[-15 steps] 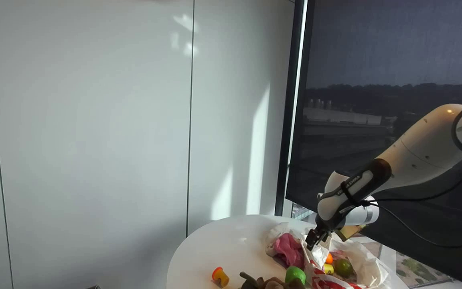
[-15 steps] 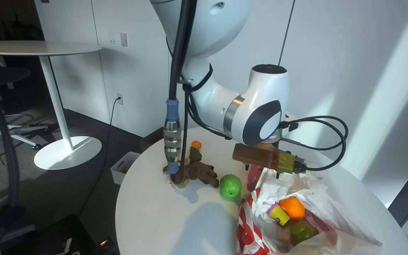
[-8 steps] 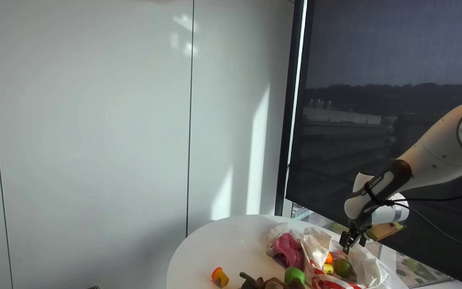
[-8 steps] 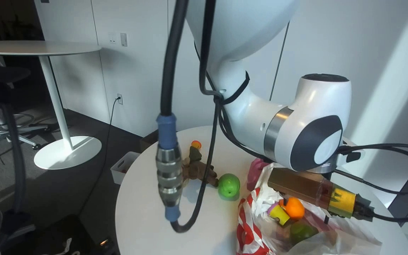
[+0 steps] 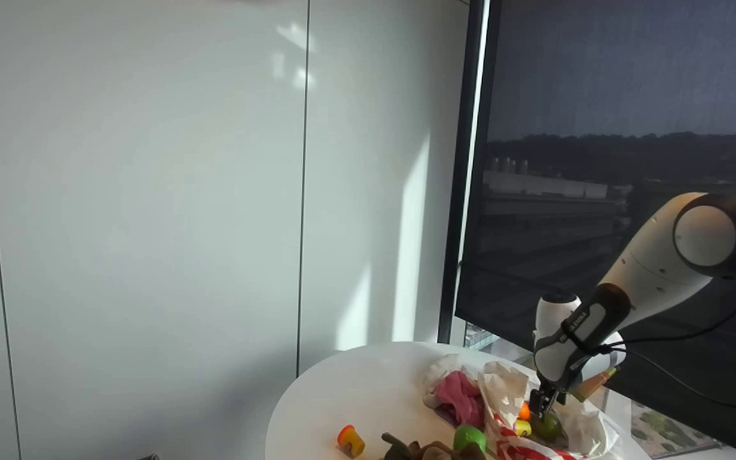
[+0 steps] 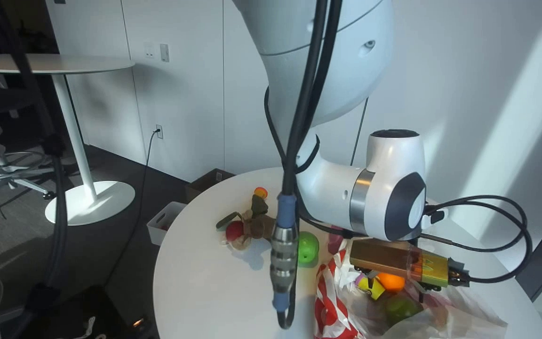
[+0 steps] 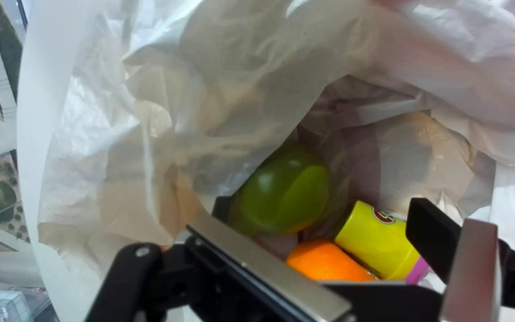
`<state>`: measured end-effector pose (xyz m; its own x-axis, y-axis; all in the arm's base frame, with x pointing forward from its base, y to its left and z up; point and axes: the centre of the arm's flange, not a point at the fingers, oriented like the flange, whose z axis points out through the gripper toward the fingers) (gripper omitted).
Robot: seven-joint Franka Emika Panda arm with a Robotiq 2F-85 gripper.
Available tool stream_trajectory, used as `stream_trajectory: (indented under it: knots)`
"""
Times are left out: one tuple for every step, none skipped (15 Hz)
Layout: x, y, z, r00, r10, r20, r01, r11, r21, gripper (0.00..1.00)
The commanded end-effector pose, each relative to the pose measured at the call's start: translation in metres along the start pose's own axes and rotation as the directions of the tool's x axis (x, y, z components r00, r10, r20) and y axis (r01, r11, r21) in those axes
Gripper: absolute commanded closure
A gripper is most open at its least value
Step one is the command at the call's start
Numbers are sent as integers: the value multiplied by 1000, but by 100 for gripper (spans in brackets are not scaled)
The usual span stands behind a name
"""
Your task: Remove all the objects in the plastic bag and place them on the table
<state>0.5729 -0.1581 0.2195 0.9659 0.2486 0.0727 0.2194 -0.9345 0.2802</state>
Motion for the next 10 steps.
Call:
stream_trajectory:
  knots:
    - [30, 9, 23, 1000, -17, 2, 17, 999, -29, 0]
    - [33, 12, 29, 1000, -11, 8, 11, 1000, -24, 0]
    - [35, 16, 36, 1000, -3, 14, 3, 1000, -16, 0]
    - [35, 19, 42, 1000, 10, 20, -9, 1000, -12, 0]
    - [35, 23, 49, 999, 22, 28, -22, 1000, -4, 0]
    - [33, 25, 55, 999, 35, 36, -35, 999, 6, 0]
    - [32, 27, 60, 998, 47, 42, -48, 999, 17, 0]
    - [31, 29, 64, 997, 62, 47, -63, 998, 26, 0]
    - [30, 29, 68, 996, 74, 49, -76, 996, 37, 0]
    - [29, 27, 69, 996, 75, 47, -77, 996, 44, 0]
